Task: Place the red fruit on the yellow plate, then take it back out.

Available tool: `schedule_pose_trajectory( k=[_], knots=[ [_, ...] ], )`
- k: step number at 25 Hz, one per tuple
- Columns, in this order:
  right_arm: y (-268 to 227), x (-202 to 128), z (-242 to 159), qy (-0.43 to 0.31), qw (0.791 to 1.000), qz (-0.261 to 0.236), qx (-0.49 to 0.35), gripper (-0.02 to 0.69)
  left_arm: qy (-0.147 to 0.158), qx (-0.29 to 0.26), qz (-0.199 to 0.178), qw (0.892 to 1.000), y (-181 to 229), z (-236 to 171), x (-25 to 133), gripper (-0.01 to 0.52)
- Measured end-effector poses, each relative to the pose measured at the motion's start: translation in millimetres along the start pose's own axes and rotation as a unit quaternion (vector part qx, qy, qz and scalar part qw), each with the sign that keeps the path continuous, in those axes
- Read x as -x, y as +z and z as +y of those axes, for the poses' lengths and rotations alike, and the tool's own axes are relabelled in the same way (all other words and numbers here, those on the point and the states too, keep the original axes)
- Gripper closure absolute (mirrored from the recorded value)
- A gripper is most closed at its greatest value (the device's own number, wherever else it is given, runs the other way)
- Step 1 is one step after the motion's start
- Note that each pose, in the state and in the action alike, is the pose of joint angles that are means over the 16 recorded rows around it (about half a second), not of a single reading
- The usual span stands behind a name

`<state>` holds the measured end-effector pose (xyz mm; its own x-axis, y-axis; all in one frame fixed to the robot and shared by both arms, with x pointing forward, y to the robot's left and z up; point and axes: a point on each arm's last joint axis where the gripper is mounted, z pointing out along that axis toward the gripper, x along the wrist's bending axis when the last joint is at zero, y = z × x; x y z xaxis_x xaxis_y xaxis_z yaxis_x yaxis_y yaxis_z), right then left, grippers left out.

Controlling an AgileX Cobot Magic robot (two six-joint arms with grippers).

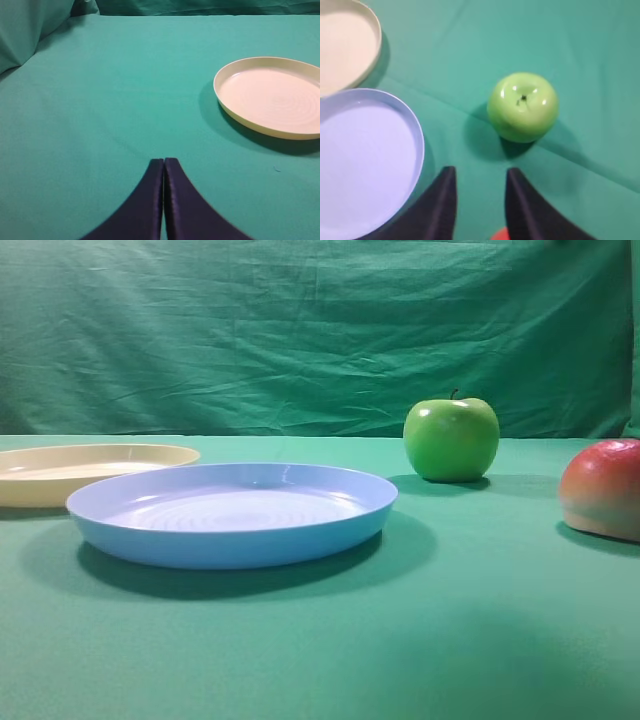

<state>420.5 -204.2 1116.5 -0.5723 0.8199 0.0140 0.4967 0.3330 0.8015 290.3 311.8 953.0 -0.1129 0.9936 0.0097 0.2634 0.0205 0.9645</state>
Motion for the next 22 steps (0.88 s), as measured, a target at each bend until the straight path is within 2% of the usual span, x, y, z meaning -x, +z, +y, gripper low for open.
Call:
schedule_pose_trajectory(
  k=[12, 17, 22],
  knots=[
    [-97.6, -21.5, -27.3, -0.011, 0.996, -0.004, 0.091, 0.665, 0.0, 0.0, 0.0, 1.0, 0.0, 0.0, 0.0, 0.514],
    [-125.9, -24.3, -44.5, -0.008, 0.993, -0.03, 0.111, 0.665, 0.0, 0.0, 0.0, 1.0, 0.0, 0.0, 0.0, 0.514],
    [-142.0, -21.8, -62.0, 0.01, 0.988, -0.077, 0.134, 0.665, 0.0, 0.0, 0.0, 1.0, 0.0, 0.0, 0.0, 0.514]
  ],
)
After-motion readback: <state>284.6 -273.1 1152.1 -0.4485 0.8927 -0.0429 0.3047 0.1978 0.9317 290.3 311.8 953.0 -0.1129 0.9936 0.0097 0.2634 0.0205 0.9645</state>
